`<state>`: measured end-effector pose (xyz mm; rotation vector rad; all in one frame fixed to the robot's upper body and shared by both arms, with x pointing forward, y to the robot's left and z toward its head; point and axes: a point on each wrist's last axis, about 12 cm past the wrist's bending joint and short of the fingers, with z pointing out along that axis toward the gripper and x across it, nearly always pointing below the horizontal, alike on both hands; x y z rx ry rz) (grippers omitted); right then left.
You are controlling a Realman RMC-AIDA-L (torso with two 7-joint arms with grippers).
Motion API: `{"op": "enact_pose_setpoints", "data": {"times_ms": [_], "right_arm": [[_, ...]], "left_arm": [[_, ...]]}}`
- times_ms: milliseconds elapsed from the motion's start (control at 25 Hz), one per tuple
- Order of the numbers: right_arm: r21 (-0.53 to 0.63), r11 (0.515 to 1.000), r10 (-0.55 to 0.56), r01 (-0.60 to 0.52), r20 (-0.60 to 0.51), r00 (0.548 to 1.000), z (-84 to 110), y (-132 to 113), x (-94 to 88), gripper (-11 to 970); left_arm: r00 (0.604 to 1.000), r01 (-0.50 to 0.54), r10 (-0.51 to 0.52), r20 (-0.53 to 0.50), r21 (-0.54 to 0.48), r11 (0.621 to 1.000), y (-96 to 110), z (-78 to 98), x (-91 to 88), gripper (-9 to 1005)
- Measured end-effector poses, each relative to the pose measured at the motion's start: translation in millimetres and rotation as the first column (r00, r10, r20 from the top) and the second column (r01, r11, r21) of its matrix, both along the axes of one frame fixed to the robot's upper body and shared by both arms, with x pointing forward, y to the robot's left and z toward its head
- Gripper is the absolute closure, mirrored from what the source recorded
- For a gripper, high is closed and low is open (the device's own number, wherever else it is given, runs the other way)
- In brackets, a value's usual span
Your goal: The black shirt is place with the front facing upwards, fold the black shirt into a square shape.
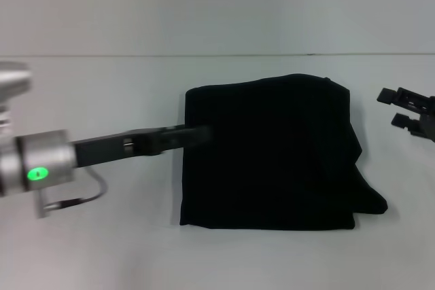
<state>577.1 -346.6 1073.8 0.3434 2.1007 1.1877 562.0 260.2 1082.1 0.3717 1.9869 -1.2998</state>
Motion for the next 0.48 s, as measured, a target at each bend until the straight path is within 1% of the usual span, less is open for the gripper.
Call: {"op": "enact_pose_setpoints", "data": {"times_ms": [40,200,280,360,480], "right_arm": [[0.025,1.0,0.004,-0.003,-0.027,1.0,2.2,-2.3,-1.1,11],[0.081,0.997,0.023,-0.015,-0.103,0.994,6.2,-3.7,-3.7,11],[0.101,0.995,0.04,-0.027,-0.125,0.991,7.2,-0.4,-3.7,11],[0.118,0.992,0.053,-0.036,-0.142,0.988,7.3,4.7,-2.6,11],[0.126,0.991,0.069,-0.049,-0.165,0.984,6.6,11.8,-0.5,11]], "left_arm": [[1.0,-0.008,0.008,0.017,0.017,1.0,9.8,-0.1,-2.3,91],[0.996,-0.015,0.011,0.087,0.049,0.999,32.6,0.2,-14.2,91],[0.99,-0.036,0.027,0.135,0.065,0.997,40.3,-1.8,-19.8,91],[0.986,-0.055,0.041,0.163,0.083,0.995,44.1,-4.9,-22.7,91],[0.983,-0.073,0.053,0.178,0.109,0.991,47.3,-10.2,-25.8,91]]}}
